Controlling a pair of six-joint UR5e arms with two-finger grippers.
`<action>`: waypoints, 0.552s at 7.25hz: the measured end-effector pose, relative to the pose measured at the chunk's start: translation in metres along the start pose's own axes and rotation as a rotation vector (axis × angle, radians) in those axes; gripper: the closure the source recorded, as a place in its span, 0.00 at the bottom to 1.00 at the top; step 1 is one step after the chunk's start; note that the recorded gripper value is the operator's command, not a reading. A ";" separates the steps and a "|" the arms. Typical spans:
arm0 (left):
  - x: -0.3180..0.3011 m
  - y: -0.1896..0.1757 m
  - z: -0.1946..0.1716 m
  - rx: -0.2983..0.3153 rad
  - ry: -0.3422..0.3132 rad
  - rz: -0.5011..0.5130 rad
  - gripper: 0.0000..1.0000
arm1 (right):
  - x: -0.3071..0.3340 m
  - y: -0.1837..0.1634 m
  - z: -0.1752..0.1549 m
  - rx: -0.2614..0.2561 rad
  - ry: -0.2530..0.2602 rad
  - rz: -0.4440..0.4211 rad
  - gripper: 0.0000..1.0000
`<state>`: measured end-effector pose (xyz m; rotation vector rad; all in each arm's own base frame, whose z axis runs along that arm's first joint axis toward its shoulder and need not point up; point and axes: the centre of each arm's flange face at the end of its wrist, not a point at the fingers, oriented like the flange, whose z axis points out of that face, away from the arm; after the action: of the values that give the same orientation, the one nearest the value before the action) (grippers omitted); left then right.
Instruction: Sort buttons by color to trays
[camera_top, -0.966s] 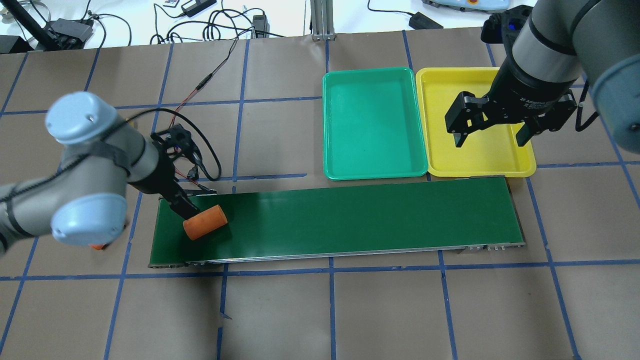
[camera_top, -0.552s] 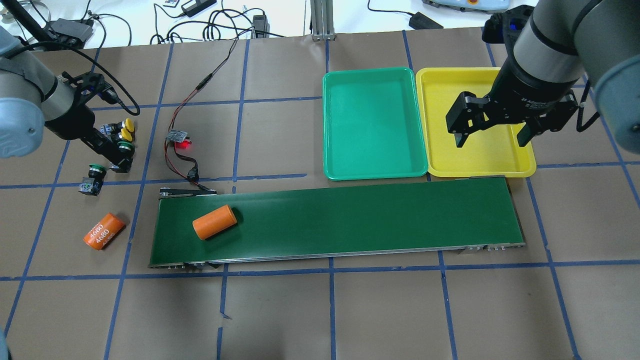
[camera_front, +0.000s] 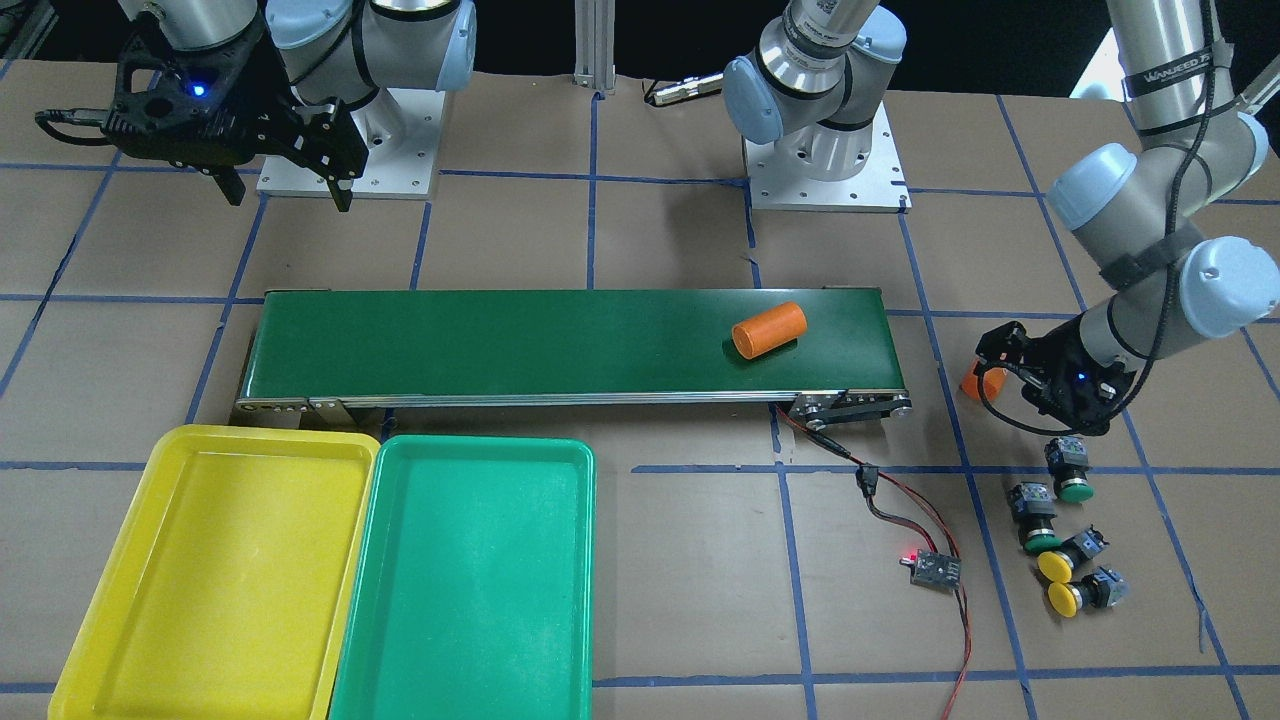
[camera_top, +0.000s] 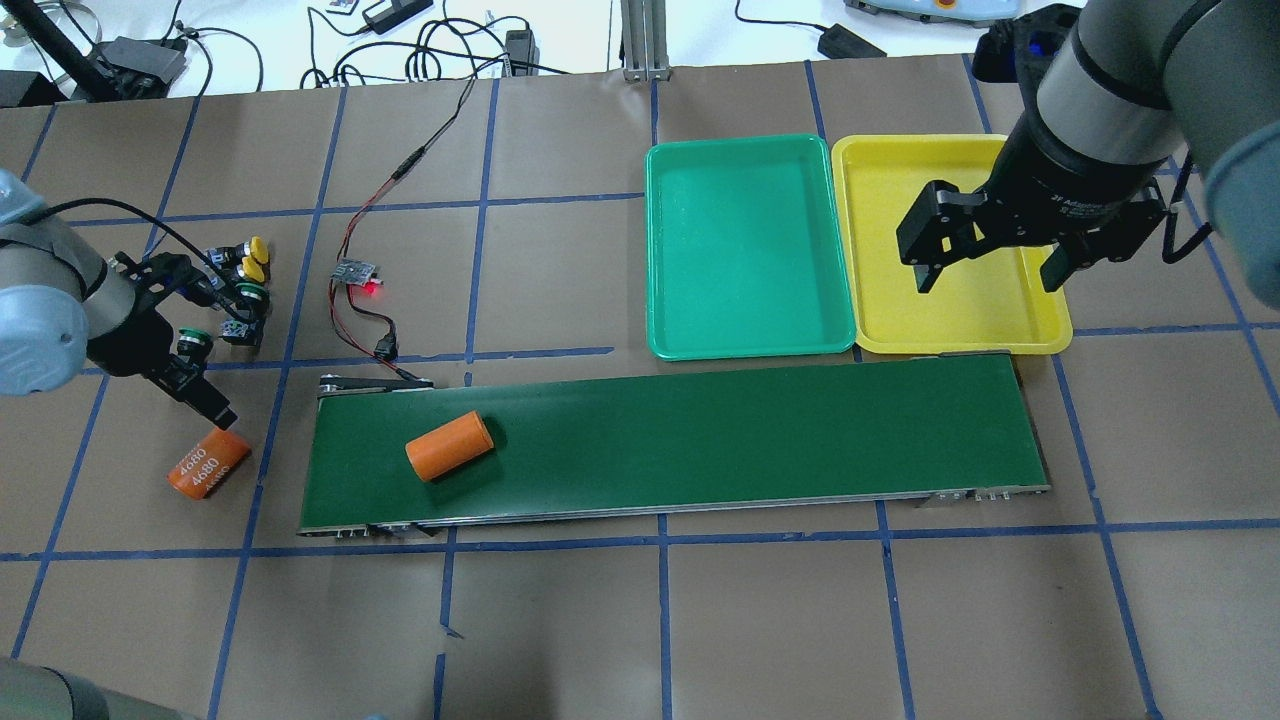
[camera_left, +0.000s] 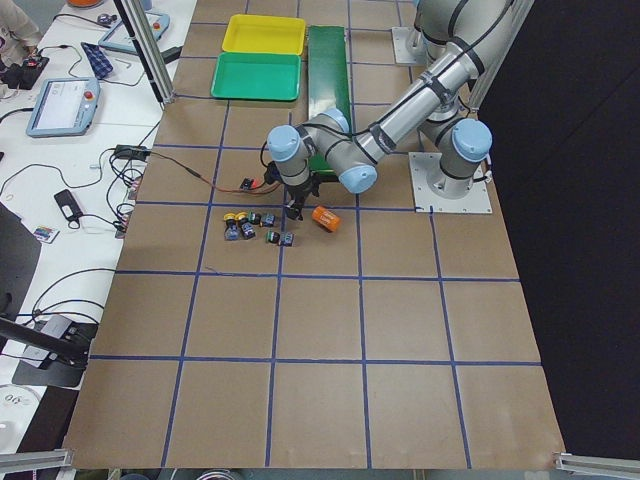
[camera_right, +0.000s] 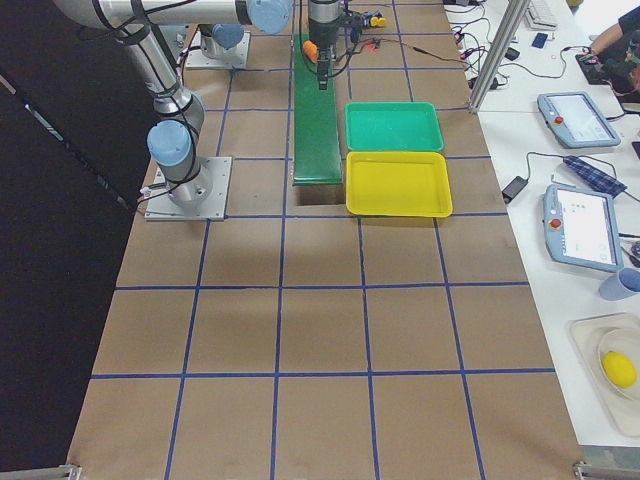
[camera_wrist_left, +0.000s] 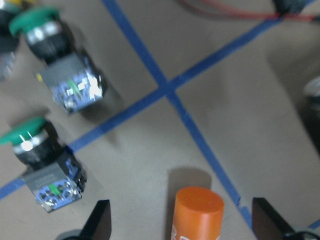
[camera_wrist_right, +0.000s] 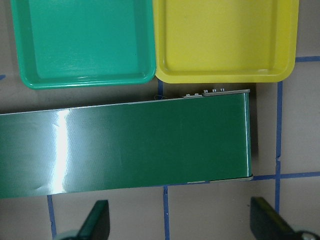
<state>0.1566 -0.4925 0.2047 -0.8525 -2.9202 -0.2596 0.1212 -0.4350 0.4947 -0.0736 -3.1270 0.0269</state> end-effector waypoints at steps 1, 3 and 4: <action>0.009 0.007 0.023 -0.001 -0.013 0.009 0.00 | 0.001 0.002 -0.002 0.002 0.009 0.000 0.00; 0.019 0.022 0.048 -0.040 -0.040 0.009 0.99 | 0.003 0.004 0.002 -0.008 0.031 -0.004 0.00; 0.018 0.026 0.048 -0.050 -0.052 0.006 1.00 | 0.003 0.006 0.012 -0.028 0.035 -0.004 0.00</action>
<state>0.1534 -0.4523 0.1631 -0.8877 -2.9709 -0.3164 0.1186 -0.4286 0.4830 -0.0673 -3.0930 -0.0182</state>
